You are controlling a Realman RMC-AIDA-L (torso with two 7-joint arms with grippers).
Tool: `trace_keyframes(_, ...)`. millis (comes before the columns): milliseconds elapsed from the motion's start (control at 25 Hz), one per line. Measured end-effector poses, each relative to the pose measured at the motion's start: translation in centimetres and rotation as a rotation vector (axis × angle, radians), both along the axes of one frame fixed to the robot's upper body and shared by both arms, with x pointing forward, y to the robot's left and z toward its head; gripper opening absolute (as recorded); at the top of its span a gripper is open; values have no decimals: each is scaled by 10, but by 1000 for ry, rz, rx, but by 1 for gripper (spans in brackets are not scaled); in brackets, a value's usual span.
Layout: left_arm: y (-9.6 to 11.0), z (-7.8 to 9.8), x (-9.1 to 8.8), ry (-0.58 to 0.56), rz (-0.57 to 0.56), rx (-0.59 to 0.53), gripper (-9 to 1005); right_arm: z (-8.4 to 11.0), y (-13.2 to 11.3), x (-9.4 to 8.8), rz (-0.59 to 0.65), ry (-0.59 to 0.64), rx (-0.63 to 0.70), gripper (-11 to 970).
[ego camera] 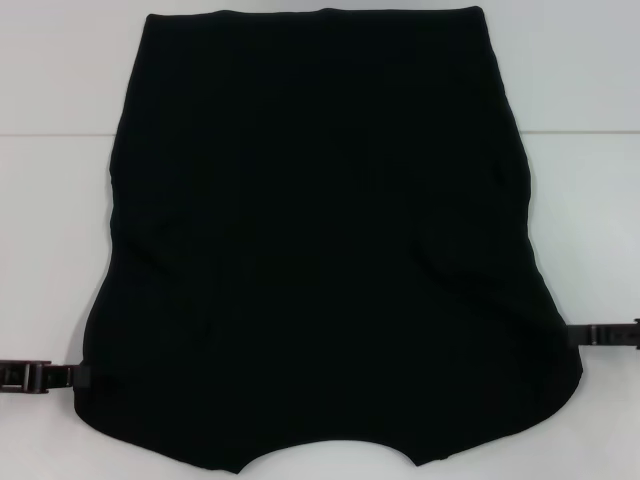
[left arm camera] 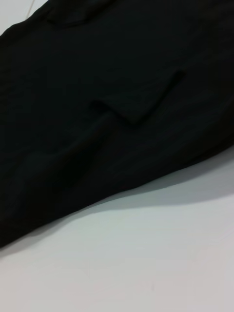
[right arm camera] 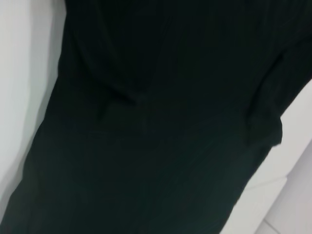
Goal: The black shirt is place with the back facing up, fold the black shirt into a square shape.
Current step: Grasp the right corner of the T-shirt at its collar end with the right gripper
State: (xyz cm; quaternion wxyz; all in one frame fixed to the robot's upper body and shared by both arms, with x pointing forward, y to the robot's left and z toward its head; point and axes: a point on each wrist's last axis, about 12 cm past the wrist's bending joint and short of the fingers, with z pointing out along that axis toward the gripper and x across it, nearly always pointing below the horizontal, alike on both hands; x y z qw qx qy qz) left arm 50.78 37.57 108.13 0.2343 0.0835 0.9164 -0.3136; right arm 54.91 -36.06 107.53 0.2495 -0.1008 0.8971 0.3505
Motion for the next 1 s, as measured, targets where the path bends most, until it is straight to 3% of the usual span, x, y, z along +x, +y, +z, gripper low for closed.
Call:
trace_keyframes(320,0,0,1,-1,1,1,26,-4,16,5,36,45,-25,514)
trace_keyframes(880,0,1,1,-4,2,5,32,-4,19,6,51,42,-21,488)
trace_keyframes(1000,1,1,2,-5,4,7,35,-4,17,5,44,38,-17,245)
